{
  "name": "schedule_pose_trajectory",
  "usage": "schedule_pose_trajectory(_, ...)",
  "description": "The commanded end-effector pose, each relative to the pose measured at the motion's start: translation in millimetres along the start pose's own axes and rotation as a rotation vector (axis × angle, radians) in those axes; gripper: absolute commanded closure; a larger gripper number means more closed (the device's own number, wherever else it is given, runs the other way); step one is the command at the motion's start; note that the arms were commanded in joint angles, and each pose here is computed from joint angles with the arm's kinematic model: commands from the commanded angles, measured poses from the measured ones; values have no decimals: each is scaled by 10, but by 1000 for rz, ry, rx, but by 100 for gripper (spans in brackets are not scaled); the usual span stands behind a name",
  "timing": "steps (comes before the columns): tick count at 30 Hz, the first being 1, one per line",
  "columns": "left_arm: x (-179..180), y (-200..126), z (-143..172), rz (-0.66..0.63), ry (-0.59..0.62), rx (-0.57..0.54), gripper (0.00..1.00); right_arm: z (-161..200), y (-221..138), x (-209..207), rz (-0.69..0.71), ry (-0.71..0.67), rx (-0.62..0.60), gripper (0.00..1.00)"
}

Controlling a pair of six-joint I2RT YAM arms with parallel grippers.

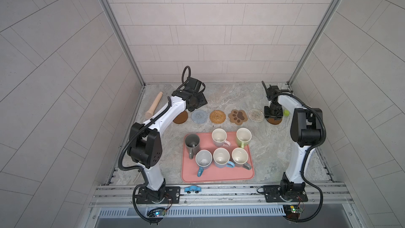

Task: Place cups on coasters
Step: Move the coaster to the top-right of the table.

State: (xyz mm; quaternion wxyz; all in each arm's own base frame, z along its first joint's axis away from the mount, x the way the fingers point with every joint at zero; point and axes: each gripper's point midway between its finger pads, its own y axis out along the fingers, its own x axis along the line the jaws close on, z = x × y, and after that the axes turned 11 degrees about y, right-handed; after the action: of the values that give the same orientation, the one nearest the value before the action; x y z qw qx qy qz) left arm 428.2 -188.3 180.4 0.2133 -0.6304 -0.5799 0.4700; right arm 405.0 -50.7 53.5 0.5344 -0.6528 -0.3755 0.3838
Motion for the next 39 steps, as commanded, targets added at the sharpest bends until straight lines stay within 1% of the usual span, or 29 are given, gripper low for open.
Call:
schedule_pose_trajectory(1, -42, -155, -71, 8, -11, -39, 32, 26, 40, -73, 73, -61, 25, 50)
schedule_pose_trajectory(4, -32, -155, -67, 4, -12, -40, 32, 40, 49, -66, 87, -93, 28, 50)
schedule_pose_trajectory(14, -43, -131, -69, 8, -15, -37, 32, 88, 96, -124, 135, -137, 39, 51)
schedule_pose_trajectory(30, -39, -127, -71, 6, -17, -36, 32, 138, 161, -134, 166, -176, 58, 51)
schedule_pose_trajectory(39, -47, -132, -78, 8, -16, -39, 32, 142, 206, -164, 186, -167, 57, 51)
